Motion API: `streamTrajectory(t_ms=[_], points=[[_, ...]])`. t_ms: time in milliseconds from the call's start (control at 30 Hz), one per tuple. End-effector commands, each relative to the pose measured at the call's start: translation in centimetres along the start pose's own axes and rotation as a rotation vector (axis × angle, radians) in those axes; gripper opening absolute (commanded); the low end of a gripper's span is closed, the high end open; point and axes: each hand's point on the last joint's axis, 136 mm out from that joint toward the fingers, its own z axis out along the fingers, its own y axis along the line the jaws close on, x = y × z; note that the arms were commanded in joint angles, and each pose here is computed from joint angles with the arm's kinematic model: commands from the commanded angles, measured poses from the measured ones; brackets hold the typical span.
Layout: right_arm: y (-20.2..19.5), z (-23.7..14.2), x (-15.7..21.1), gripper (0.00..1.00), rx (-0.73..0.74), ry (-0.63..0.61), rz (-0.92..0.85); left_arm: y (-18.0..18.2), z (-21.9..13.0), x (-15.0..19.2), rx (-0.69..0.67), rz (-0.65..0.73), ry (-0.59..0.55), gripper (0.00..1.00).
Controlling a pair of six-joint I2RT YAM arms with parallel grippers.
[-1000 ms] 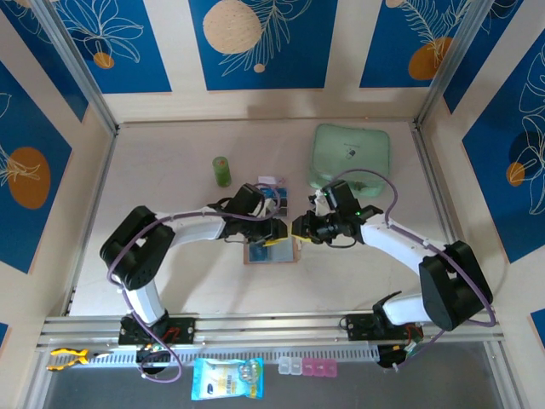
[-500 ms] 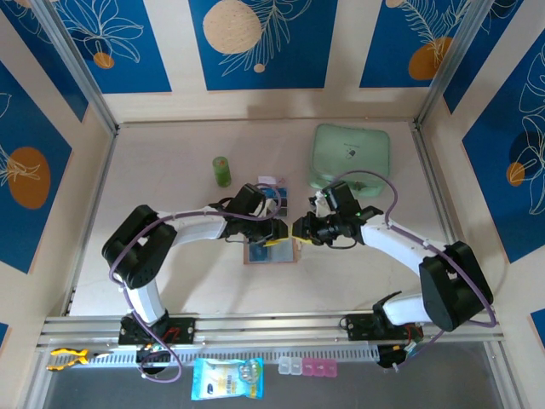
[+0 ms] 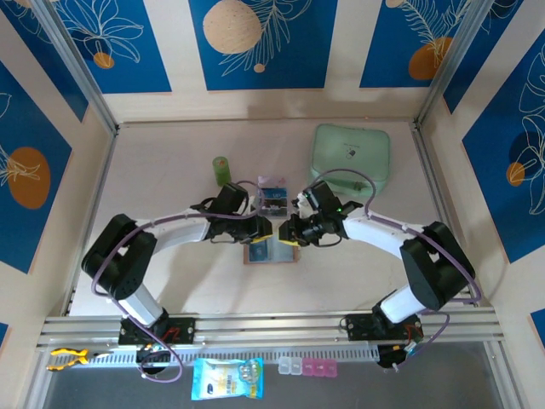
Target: Take the credit cards out of the card holder
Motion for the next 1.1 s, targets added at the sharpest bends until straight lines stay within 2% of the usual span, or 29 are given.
streamTrajectory(t_ms=[0, 200, 533, 833, 1067], points=[[1.3, 1.0, 0.0, 0.25, -0.02, 0.041, -0.01, 1.7, -1.4, 0.3, -0.049, -0.007, -0.021, 0.27], [1.5, 3.0, 0.0, 0.21, -0.022, 0.092, -0.009, 3.9, -1.7, 1.4, -0.104, -0.024, 0.001, 0.17], [1.0, 5.2, 0.4, 0.2, -0.038, 0.177, -0.003, 6.5, -1.1, 2.4, -0.159, -0.052, 0.025, 0.14], [-4.1, 6.4, 1.1, 0.2, 0.146, 0.212, 0.049, 8.4, -0.6, 2.9, -0.204, -0.076, 0.056, 0.13], [-5.6, 6.8, 1.6, 0.2, 0.131, 0.223, 0.088, 8.9, -0.8, 3.0, -0.215, -0.086, 0.06, 0.13]])
